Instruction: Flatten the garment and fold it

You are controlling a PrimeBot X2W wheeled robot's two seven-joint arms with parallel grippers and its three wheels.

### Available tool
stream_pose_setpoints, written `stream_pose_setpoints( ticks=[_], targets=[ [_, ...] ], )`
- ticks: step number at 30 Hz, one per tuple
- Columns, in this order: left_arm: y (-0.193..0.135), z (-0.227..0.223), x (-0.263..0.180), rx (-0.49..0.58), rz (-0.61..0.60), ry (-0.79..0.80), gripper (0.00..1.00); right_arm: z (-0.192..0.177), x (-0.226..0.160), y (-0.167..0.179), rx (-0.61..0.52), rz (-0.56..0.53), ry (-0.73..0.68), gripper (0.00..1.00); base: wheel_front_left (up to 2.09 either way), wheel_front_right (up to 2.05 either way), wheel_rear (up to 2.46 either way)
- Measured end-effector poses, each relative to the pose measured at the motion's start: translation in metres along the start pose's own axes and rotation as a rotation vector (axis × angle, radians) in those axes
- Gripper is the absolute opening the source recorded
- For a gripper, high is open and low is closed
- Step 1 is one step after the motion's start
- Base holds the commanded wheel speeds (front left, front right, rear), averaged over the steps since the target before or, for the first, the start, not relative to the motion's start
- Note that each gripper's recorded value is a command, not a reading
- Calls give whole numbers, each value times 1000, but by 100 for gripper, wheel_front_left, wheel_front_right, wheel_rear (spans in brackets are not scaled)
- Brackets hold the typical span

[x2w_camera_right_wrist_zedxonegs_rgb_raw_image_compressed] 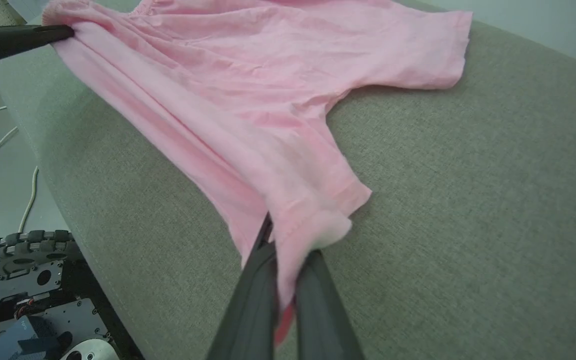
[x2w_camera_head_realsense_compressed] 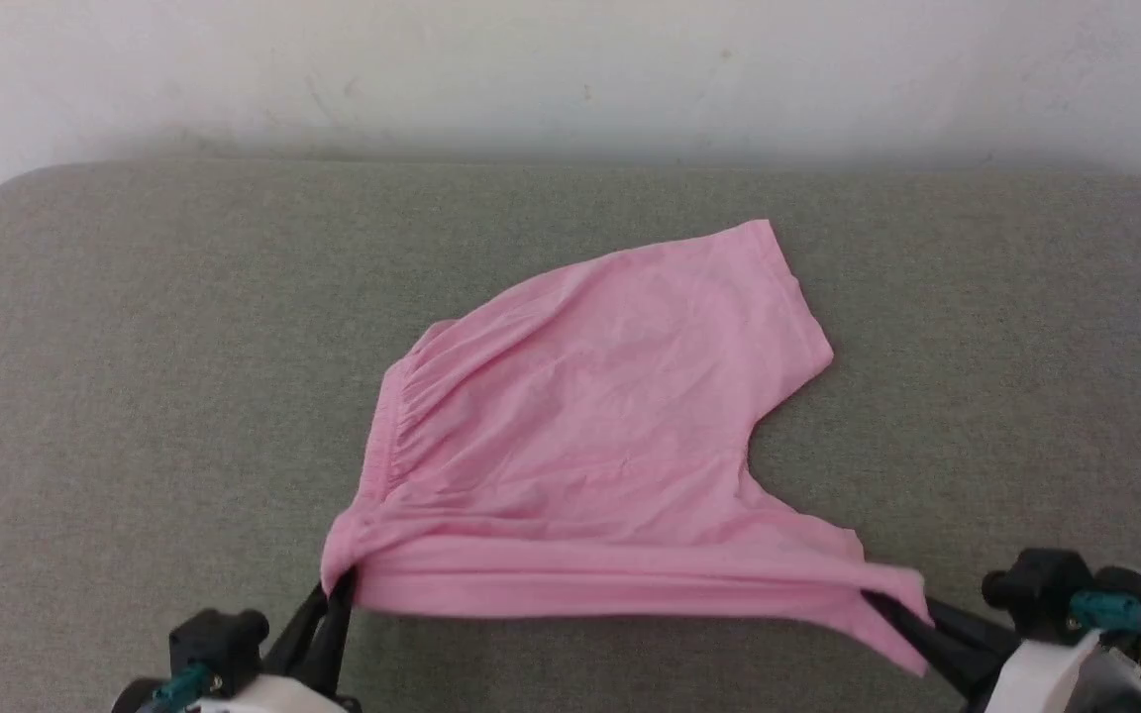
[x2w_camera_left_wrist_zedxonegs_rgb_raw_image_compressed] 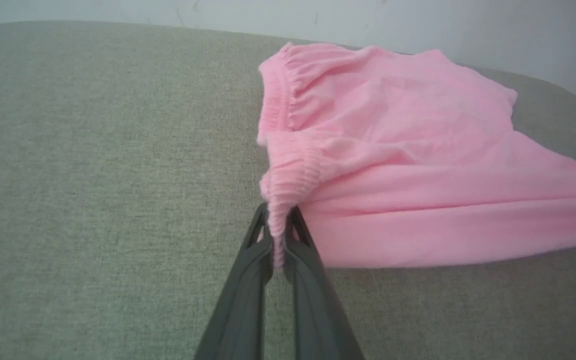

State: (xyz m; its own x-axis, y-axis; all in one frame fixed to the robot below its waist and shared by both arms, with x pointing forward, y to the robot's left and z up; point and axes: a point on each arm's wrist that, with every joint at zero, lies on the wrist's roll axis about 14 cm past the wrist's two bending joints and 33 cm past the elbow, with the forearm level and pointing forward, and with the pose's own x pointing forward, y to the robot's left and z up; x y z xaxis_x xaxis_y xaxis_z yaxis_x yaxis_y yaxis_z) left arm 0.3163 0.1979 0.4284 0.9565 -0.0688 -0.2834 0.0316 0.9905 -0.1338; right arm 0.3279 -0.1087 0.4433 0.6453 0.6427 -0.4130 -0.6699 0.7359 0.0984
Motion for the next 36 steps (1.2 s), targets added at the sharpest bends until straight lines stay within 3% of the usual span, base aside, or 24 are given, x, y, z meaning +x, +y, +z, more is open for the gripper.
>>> stream_pose_setpoints(
  ticks=[14,23,30,36],
  targets=[
    [-5,57,85,116,-79,-131,0,81,57,-60,-146,-44,-32,0,0,0,0],
    [4,65,139,138,-59,-131,0,127,127,-101,-178,-46,-4,0,0,0,0],
    [10,41,168,129,-46,-73,0,112,187,-133,-145,-74,83,0,0,0,0],
    [15,27,182,134,-40,-49,0,58,223,-142,-108,-67,232,0,0,0,0]
  ],
)
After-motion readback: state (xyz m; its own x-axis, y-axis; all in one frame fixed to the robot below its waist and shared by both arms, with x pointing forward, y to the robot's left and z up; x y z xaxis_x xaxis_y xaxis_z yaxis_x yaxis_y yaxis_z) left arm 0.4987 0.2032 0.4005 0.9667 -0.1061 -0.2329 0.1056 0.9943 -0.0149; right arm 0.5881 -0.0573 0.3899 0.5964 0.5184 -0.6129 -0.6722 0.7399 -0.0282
